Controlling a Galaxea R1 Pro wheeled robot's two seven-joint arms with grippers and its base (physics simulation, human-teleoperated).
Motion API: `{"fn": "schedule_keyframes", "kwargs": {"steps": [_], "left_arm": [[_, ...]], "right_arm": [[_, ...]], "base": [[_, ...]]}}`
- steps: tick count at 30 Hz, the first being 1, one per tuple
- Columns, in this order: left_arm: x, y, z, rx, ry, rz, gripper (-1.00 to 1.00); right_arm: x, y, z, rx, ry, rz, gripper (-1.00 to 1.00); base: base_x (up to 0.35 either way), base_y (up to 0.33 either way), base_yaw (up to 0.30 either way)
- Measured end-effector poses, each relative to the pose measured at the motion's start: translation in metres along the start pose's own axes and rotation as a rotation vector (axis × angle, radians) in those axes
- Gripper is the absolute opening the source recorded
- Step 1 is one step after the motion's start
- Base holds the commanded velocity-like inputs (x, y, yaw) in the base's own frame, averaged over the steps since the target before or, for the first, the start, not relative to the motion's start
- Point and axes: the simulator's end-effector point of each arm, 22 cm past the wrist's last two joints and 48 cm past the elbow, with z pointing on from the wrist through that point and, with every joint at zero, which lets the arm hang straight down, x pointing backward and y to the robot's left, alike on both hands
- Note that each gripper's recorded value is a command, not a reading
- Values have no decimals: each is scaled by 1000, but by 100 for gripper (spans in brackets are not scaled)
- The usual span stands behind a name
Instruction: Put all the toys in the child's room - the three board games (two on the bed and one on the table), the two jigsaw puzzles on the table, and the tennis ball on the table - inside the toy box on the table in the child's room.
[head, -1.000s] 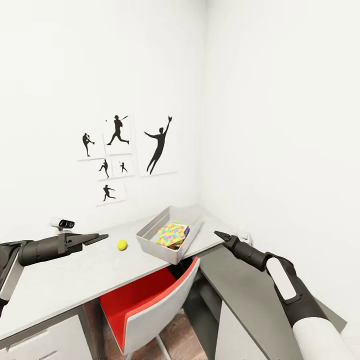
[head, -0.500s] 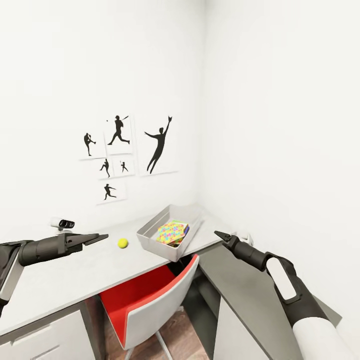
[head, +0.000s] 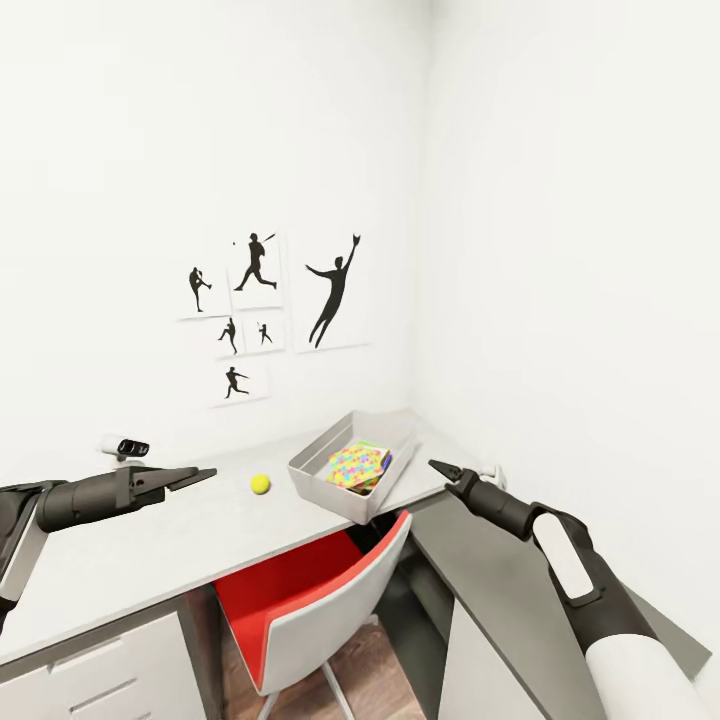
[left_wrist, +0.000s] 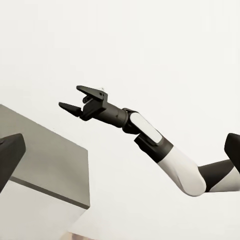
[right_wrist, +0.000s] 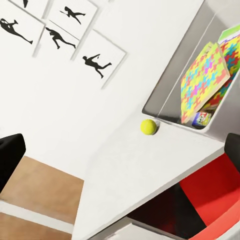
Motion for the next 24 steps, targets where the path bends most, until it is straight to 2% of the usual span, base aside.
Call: {"fn": "schedule_keyframes", "kwargs": {"steps": [15, 24], "left_arm": [[0, 0, 0, 0, 0, 0, 100], [0, 0, 0, 0, 0, -1, 100]], "right_arm": [[1, 1, 1, -1, 2, -4, 100], [2, 1, 1, 0, 4, -6, 100]], "base": [[-70, 48, 3], [-4, 26, 223]]}}
